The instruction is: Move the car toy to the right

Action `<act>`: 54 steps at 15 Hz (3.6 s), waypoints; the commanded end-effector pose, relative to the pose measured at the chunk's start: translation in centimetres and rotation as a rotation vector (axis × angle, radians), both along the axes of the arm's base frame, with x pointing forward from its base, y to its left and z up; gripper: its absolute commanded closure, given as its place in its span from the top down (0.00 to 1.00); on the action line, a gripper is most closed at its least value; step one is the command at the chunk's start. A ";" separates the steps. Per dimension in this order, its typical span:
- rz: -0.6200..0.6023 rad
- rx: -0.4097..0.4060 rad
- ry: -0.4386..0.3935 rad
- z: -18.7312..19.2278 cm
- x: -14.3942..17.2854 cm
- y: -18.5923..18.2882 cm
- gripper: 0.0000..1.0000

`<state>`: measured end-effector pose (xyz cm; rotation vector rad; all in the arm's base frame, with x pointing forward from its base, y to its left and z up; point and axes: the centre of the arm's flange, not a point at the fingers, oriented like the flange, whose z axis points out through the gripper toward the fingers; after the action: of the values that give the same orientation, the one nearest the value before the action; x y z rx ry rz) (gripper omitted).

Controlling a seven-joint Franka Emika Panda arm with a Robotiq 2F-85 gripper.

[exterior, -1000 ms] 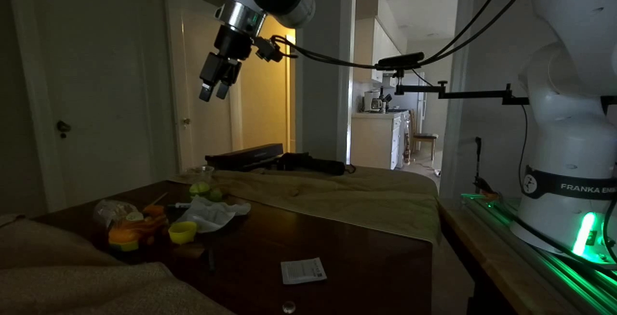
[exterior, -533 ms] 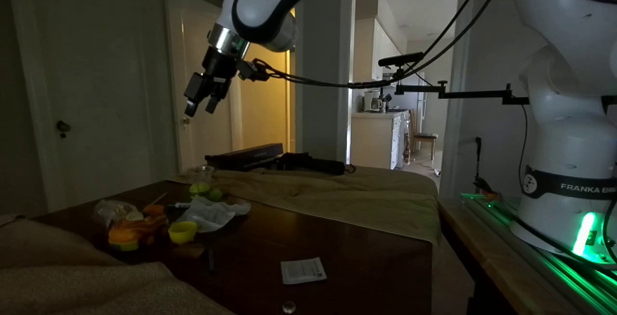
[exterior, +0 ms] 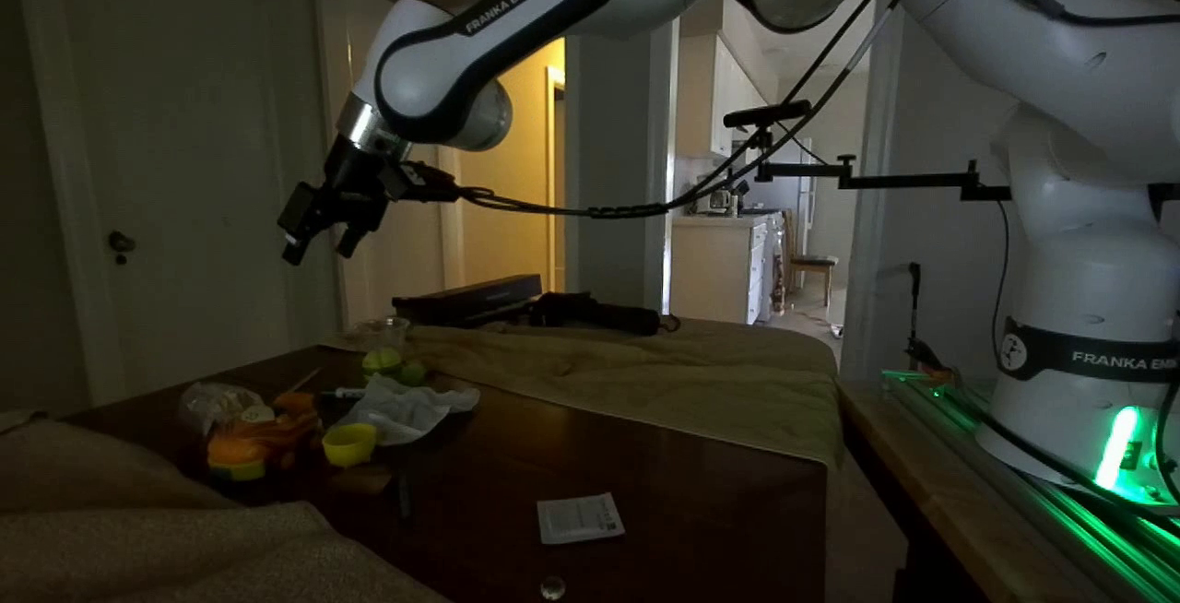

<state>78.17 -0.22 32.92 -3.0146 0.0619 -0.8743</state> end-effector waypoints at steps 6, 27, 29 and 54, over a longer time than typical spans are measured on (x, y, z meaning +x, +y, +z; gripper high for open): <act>-0.190 0.040 0.146 -2.3 5.6 4.4 1.00; -0.759 0.115 0.317 -6.6 3.7 9.6 1.00; -0.867 0.109 0.296 -7.5 3.9 9.9 1.00; -1.109 0.317 0.059 -14.7 5.4 8.1 1.00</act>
<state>81.21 6.97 19.14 -2.5848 1.7994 -0.5272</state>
